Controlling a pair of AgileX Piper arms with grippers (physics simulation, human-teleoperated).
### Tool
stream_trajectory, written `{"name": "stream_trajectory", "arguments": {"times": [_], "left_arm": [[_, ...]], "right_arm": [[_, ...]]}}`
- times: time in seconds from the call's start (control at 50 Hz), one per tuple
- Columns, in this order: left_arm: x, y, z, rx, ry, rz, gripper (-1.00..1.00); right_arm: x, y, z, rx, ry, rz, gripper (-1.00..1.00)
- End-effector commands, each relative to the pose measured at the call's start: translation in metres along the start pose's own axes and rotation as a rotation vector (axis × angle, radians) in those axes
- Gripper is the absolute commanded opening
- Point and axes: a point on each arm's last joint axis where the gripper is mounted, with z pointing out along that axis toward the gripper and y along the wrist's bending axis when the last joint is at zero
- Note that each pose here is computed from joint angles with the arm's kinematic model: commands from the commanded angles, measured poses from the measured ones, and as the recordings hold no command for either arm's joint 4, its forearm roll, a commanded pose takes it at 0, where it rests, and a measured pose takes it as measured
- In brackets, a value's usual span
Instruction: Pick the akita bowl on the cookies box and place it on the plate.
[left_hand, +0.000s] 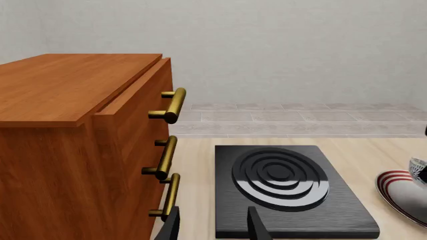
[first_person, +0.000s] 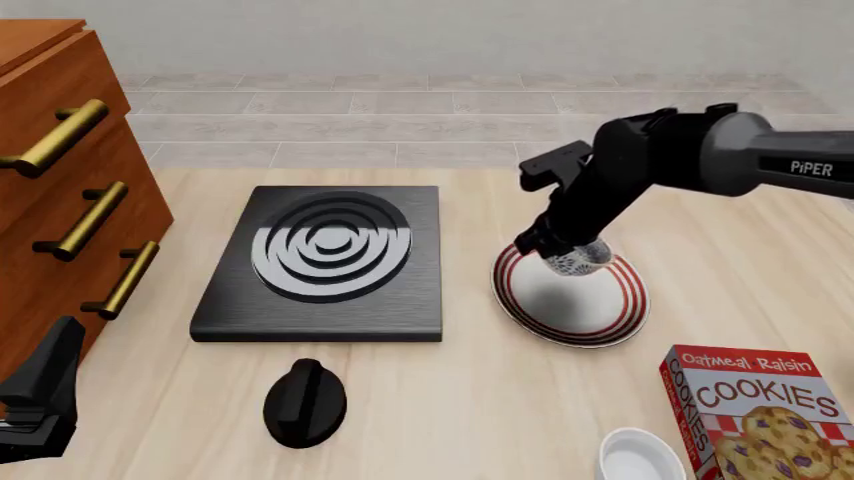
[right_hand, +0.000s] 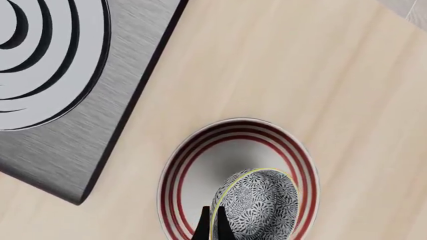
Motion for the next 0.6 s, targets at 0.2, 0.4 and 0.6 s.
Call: {"name": "stream_trajectory", "arguments": {"times": [0.2,0.4,0.6], "left_arm": [[0.000,0.000,0.000,0.004,0.000,0.000,1.00],[0.000,0.000,0.000,0.004,0.000,0.000,1.00],[0.000,0.000,0.000,0.004,0.000,0.000,1.00]], "right_arm": [[0.001,0.004,0.007,-0.003,-0.003,0.009,-1.00],[0.002,0.007,0.012,-0.006,0.001,0.012,-1.00],[0.006,0.007,0.019,-0.008,0.013,0.020,-1.00]]}}
